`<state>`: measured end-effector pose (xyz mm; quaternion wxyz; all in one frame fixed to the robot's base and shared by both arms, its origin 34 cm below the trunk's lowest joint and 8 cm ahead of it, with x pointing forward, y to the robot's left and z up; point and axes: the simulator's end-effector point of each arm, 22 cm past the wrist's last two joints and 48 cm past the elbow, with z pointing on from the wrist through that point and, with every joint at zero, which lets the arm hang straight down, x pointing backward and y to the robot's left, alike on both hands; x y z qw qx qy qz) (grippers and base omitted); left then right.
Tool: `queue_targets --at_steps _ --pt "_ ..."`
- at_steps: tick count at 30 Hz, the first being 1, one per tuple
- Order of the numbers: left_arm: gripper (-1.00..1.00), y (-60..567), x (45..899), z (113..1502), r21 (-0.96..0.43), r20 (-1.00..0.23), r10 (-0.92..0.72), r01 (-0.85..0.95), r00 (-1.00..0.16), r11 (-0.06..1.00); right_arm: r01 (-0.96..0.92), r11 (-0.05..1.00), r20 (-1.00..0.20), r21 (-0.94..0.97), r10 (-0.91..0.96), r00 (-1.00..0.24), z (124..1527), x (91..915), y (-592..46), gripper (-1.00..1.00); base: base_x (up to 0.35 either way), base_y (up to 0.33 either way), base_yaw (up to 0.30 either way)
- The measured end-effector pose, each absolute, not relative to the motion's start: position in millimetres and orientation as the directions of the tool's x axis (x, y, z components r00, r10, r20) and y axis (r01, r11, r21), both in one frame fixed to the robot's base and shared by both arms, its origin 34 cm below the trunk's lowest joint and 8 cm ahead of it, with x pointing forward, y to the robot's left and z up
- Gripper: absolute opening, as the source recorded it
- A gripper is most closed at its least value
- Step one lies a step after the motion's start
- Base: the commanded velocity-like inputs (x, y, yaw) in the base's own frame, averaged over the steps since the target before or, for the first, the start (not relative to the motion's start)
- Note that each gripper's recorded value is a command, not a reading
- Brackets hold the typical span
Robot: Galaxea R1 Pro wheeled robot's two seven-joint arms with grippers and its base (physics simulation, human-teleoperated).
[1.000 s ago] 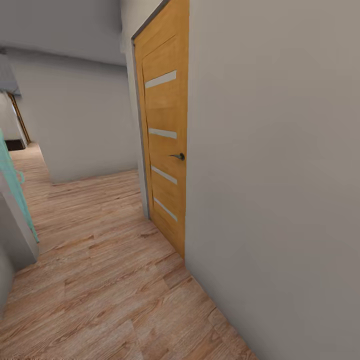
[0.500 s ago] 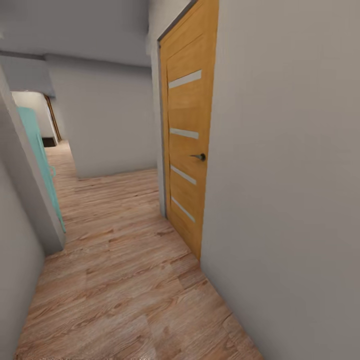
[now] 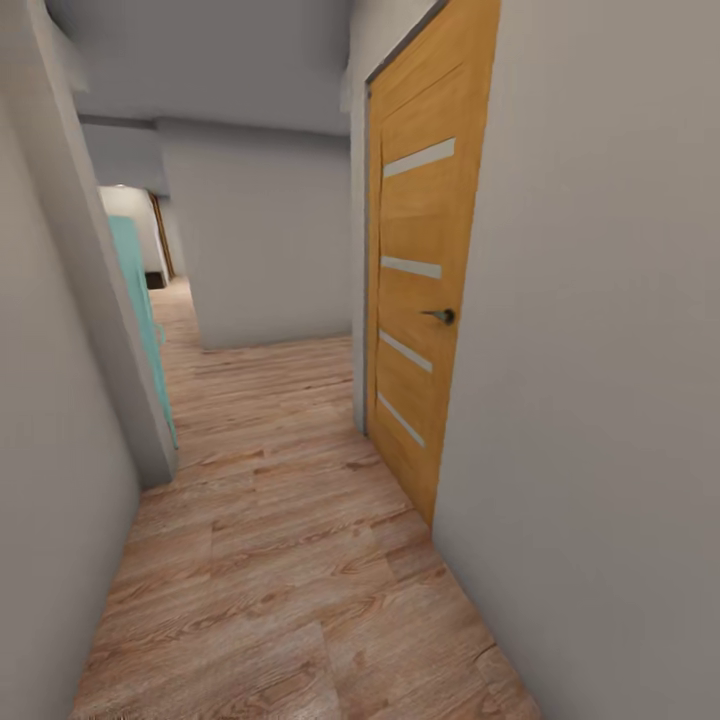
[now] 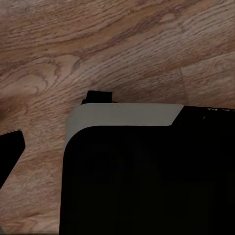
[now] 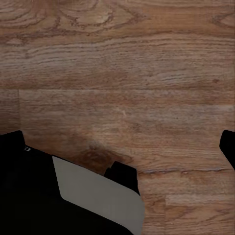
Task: Move the two storage containers from the living room to the garage. In the garage, place one container on the floor and stack the other container on top of it (either order is fine).
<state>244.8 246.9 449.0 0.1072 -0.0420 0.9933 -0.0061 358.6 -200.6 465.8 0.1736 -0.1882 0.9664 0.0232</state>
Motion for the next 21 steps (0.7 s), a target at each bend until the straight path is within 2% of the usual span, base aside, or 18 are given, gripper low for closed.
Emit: queue_targets --at_steps 21 --pt "1.00 246.6 244.4 448.9 -0.021 -0.212 -0.085 -0.082 -0.974 0.996 -0.372 0.928 -0.343 -0.020 -0.356 -0.869 465.7 358.4 -200.5 1.00 0.000 0.000 0.256"
